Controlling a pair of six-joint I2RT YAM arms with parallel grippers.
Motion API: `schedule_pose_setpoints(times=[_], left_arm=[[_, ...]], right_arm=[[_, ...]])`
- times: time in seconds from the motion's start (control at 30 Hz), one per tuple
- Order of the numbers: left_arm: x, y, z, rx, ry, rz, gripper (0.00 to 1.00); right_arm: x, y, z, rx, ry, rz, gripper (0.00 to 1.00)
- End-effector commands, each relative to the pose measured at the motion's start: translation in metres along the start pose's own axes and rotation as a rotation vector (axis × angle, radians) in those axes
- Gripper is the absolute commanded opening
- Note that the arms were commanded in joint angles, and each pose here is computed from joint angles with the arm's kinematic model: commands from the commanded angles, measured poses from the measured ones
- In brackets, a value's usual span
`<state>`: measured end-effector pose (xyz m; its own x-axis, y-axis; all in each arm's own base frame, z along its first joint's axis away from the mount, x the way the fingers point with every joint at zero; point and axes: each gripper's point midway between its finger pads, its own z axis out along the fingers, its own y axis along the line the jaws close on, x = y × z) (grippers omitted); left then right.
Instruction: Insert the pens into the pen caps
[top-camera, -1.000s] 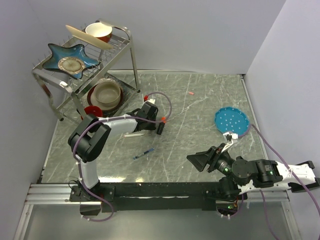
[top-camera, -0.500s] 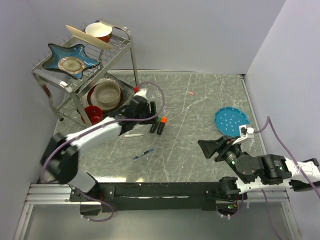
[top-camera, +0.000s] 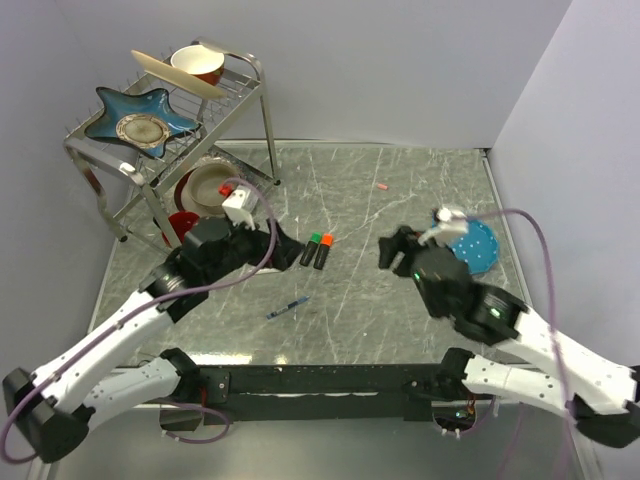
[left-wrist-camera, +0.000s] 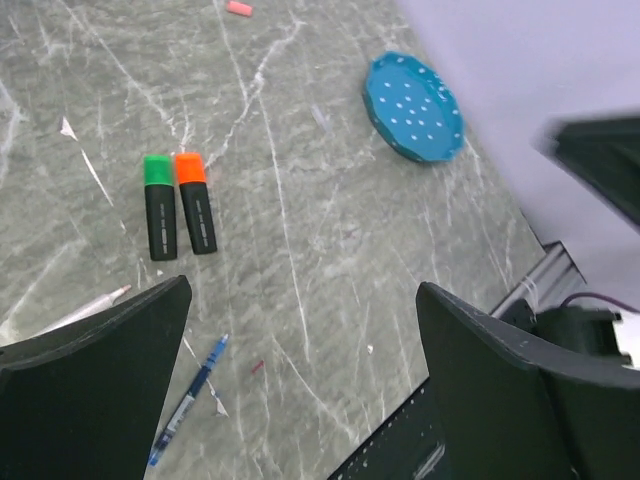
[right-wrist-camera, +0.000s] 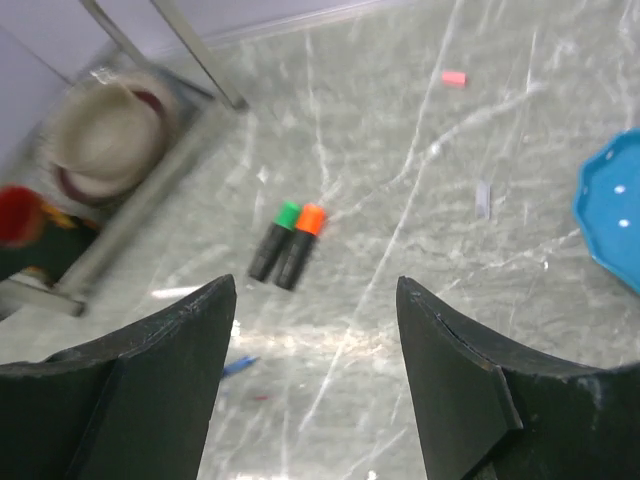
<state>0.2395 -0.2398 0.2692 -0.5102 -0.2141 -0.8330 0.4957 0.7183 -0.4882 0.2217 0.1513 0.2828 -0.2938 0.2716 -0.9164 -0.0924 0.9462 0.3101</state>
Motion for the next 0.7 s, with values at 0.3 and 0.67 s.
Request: schedule_pose_setpoints(times=[0.3, 0.67], left_arm=[[0.007, -0.009, -0.053, 0.088, -0.036, 0.094, 0.99], [0.012, -0.007, -0.073, 0.105, -0.079, 0.107, 0.99]], right_arm=[[-0.026, -0.053, 0.194, 0.132, 0.185, 0.027, 0.7], [-0.02, -0.107, 0.328, 0.23, 0.239, 0.111, 0.7]])
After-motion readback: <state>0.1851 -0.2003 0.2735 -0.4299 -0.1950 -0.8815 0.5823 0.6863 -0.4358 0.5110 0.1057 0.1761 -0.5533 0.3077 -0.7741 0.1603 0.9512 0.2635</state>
